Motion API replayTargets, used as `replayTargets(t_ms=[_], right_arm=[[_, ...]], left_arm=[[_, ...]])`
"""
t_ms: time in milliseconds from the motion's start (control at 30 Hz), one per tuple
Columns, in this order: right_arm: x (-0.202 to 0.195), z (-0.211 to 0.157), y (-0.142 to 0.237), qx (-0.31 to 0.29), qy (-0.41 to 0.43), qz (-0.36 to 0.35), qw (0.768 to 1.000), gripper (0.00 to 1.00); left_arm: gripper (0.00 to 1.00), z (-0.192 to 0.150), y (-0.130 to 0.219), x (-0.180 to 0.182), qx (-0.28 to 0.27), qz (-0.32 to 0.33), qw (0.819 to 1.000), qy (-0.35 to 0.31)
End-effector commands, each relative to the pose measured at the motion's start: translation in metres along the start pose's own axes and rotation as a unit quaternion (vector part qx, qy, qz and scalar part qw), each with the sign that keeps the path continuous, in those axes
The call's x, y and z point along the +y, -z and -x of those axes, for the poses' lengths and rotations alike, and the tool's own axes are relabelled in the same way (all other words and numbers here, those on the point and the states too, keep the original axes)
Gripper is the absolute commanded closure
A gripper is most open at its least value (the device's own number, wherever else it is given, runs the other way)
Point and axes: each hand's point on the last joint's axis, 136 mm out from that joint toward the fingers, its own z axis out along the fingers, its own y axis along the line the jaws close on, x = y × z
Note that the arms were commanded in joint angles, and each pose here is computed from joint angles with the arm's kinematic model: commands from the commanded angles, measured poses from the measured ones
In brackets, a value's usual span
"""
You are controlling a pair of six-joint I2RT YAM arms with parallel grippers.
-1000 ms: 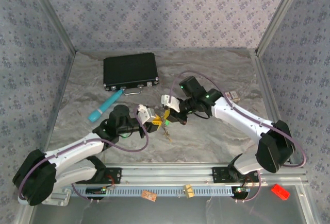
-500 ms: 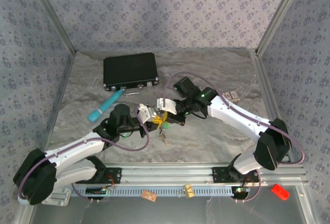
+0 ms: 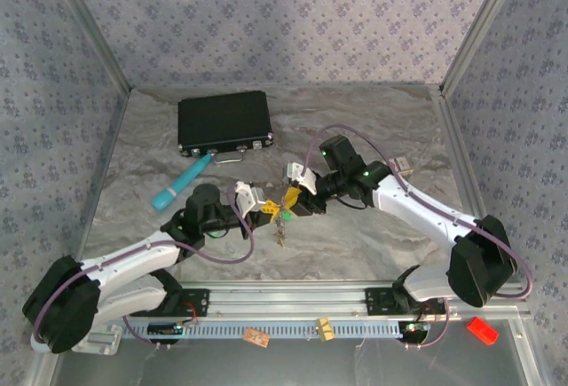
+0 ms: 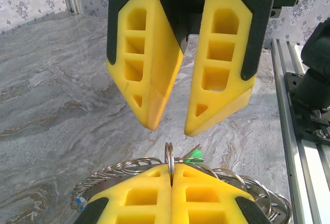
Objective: Put the keys on the keyring
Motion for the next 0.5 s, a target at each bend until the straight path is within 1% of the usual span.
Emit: replayTargets(t_ms=[0,167,467], right_arm=[[0.005,0.013,0.000,-0.036,-0.007,0.018,0.999,0.73],[0.002,0.011,-0.006,-0.032,-0.011,0.022,0.999,0.74],[-0.001,0.006,-0.013,-0.024,-0.016,0.024,0.999,0.80]], left_arm=[[1.00,0.026,0.003,-0.007,-0.059,-0.019,0.998,-0.024],[1.00,0.027,0.004,-0.010,-0.066,-0.025,0.997,-0.026],[1.00,0.028,0.004,-0.013,-0.070,-0.034,0.997,-0.027]])
